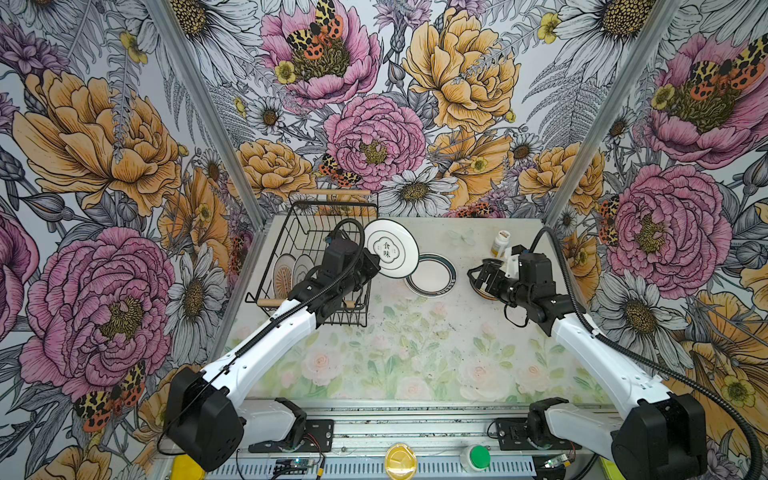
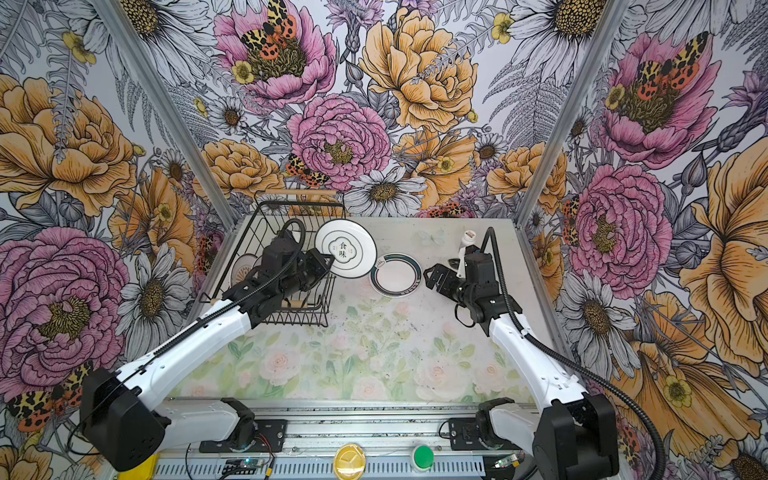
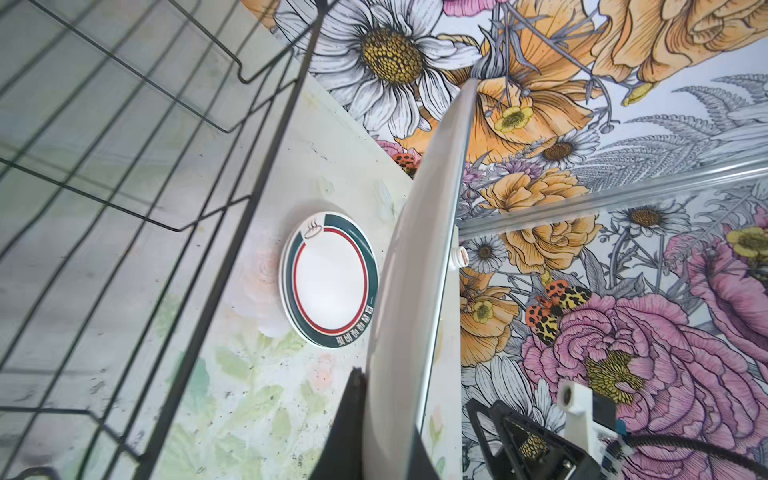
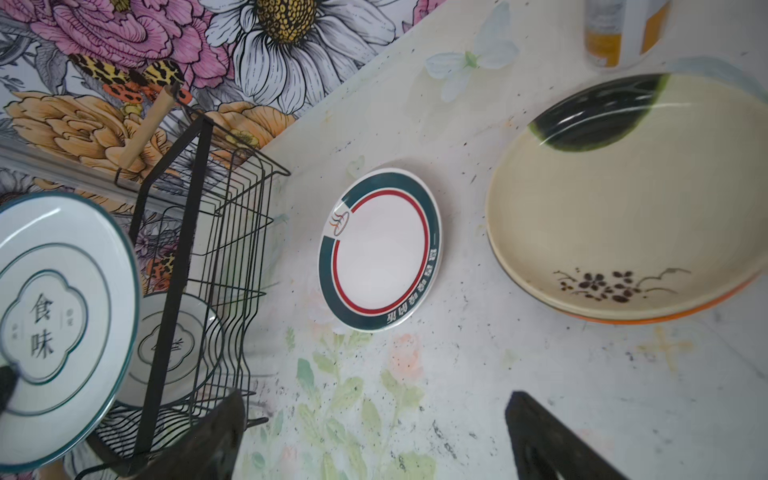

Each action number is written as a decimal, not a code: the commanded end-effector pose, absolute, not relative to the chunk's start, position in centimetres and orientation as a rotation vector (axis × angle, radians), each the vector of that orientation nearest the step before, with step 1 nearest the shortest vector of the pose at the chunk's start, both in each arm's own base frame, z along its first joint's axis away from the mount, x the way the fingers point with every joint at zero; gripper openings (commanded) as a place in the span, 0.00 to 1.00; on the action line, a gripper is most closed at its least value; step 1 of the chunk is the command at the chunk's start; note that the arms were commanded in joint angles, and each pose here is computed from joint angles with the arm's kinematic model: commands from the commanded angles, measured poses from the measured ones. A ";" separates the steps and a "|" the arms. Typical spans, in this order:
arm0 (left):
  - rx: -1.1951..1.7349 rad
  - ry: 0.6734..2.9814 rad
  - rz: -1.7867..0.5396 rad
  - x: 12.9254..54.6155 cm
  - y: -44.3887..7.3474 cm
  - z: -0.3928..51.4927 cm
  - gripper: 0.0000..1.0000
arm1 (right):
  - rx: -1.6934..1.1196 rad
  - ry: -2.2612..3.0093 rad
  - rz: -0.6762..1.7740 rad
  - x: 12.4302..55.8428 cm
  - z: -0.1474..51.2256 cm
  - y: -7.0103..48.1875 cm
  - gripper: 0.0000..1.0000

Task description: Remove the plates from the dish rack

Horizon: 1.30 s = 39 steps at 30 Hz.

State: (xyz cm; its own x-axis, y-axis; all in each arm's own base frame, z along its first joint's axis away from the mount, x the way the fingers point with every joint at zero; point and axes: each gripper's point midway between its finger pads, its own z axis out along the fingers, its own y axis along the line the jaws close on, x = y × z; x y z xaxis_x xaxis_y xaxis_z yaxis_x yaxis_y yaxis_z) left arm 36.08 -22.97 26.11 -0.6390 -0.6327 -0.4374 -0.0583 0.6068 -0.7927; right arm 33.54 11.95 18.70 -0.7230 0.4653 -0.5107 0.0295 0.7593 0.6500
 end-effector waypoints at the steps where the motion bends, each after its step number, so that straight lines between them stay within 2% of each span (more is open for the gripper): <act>1: -0.459 1.972 -1.237 36.6 -27.1 30.6 0.00 | 0.321 2.109 1.091 33.7 22.2 14.4 0.99; 10: -0.402 2.007 -1.408 36.9 -33.1 28.8 0.00 | 0.304 1.970 1.276 34.7 23.7 15.9 0.95; 20: -0.372 2.040 -1.555 37.3 -36.8 27.4 0.00 | 0.298 1.940 1.295 35.8 23.7 16.2 0.80; 27: -0.370 2.058 -1.618 37.5 -38.2 26.6 0.00 | 0.296 1.931 1.302 36.0 23.6 16.2 0.78; 33: -0.354 2.072 -1.648 37.3 -39.2 26.2 0.00 | 0.321 1.902 1.298 36.5 23.9 15.9 0.60; 39: -0.347 2.088 -1.671 37.4 -39.8 25.6 0.00 | 0.310 1.858 1.284 36.6 25.3 15.4 0.47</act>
State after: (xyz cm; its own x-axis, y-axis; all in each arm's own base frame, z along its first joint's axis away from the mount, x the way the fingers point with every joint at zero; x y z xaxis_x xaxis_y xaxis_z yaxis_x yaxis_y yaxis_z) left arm 37.75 -38.46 23.68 -0.8529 -0.4932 -0.1709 0.0206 0.2953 -0.9552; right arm 36.47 15.57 23.18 -0.6649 0.6017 -0.4426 -0.1748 0.4507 0.8754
